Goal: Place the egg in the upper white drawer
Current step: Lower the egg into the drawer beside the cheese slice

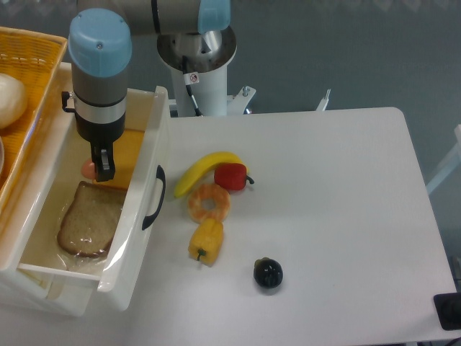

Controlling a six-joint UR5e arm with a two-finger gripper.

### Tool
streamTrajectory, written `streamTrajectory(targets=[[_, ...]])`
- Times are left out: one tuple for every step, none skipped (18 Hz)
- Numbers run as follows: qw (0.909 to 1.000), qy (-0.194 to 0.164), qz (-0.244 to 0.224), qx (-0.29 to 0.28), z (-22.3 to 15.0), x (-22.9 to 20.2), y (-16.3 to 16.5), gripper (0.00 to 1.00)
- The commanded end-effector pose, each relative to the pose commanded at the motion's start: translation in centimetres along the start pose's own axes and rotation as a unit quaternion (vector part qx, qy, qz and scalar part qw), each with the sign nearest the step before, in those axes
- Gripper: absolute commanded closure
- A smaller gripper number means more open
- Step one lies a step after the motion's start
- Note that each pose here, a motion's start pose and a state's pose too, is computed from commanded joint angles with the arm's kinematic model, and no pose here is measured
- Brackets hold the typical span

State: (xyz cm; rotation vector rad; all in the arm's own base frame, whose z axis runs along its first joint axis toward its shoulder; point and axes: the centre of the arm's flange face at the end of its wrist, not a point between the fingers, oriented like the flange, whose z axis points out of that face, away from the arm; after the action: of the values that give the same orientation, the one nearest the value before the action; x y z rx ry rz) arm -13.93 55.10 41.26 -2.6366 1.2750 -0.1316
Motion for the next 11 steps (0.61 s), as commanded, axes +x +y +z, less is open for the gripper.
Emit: streamTrajectory(targets=[[1.0000, 0.001, 0.001, 0.000, 0.17, -0.05, -0.06, 0.65], [1.0000, 0.002, 0.000, 0.000, 0.25, -0.09, -0.04, 0.65], [1.0000, 0.002, 0.003, -0.001, 0.31, 0.02, -0.26, 0.65], [1.0000, 0.003, 0.004, 0.000, 0.43, 0.05, -0.41, 0.65], [1.0000, 0.005, 0.004, -0.001, 0.61, 0.02, -0.47, 0.65], [1.0000, 0.005, 0.005, -0.001, 0.63, 0.06, -0.54, 0.65], [1.0000, 0.005, 0.005, -0.001, 0.65, 0.09, -0.62, 0.65], [1.0000, 0.006, 0.007, -0.001, 0.72, 0.24, -0.93, 0.65], [1.0000, 0.006, 0.007, -0.001, 0.73, 0.28, -1.01, 0.65], [1.0000, 0.007, 0.006, -0.001, 0.82, 0.24, -1.00, 0.65], [1.0000, 0.007, 0.006, -0.001, 0.82, 0.24, -1.00, 0.65]])
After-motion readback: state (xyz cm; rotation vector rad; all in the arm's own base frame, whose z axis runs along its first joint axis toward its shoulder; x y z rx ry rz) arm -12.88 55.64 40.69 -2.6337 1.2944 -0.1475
